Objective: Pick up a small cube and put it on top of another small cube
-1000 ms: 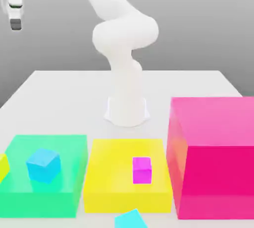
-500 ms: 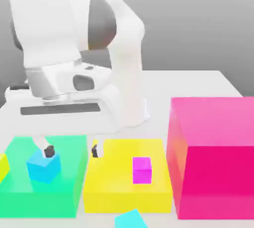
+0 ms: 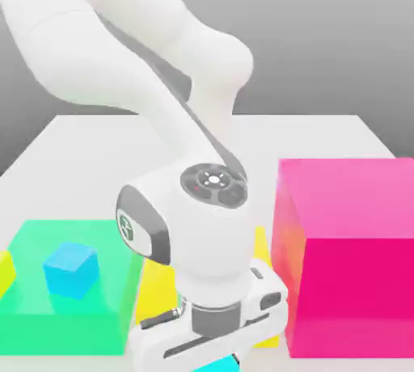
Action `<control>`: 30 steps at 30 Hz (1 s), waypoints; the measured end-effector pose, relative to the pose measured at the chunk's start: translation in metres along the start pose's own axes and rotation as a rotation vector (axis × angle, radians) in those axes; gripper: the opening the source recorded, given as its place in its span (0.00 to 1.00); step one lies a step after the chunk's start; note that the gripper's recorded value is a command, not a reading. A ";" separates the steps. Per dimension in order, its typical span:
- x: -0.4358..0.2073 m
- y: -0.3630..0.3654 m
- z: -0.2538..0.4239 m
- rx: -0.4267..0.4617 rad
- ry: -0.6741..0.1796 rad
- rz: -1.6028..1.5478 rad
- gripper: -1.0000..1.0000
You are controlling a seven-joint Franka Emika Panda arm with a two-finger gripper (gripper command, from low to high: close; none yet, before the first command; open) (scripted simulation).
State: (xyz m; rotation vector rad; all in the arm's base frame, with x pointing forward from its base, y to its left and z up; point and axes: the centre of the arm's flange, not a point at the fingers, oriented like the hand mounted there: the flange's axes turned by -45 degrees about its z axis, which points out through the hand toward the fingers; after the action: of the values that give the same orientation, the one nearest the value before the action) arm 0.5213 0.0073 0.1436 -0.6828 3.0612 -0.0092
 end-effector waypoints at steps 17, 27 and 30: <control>0.065 -0.036 -0.234 -0.019 -0.193 0.444 0.00; 0.093 0.013 -0.296 -0.031 -0.222 0.813 0.00; 0.093 0.031 -0.293 -0.034 -0.203 0.933 0.00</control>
State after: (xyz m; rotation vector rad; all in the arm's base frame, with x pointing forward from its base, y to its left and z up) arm 0.4216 -0.0027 0.4365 0.7245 2.8583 0.1059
